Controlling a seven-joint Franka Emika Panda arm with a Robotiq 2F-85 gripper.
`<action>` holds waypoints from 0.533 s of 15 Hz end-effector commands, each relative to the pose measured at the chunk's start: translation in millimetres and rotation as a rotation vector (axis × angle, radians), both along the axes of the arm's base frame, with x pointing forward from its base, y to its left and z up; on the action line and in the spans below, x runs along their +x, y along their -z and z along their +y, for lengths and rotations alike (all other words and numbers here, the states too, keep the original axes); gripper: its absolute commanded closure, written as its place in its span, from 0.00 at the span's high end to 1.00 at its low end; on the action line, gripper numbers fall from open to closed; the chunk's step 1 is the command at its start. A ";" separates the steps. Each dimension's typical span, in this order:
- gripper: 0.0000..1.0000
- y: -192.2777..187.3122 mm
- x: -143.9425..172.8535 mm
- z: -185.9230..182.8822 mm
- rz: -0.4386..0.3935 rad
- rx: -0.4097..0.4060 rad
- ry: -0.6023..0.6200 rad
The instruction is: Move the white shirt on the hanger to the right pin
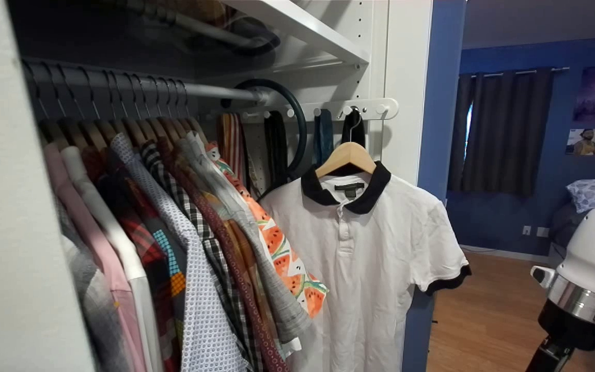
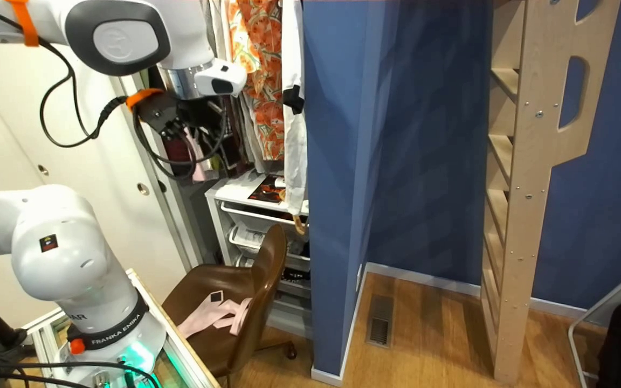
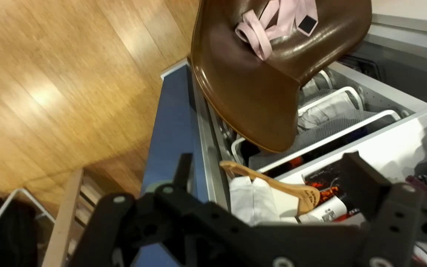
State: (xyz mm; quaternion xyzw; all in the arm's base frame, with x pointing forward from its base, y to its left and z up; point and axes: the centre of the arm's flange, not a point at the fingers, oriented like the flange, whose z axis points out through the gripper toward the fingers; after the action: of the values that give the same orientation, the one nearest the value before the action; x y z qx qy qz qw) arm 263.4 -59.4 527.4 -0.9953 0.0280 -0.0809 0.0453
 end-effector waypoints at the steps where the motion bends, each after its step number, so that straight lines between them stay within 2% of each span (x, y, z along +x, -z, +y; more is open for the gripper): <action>1: 1.00 -66.7 15.1 28.3 -0.134 -0.084 -0.121; 5: 1.00 -144.9 21.1 58.1 -0.302 -0.168 -0.258; 8: 1.00 -183.1 20.7 67.3 -0.438 -0.222 -0.362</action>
State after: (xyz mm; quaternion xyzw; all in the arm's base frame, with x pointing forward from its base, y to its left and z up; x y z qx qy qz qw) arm 271.2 4.9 674.3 -0.9622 -0.1191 -0.2440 -0.0214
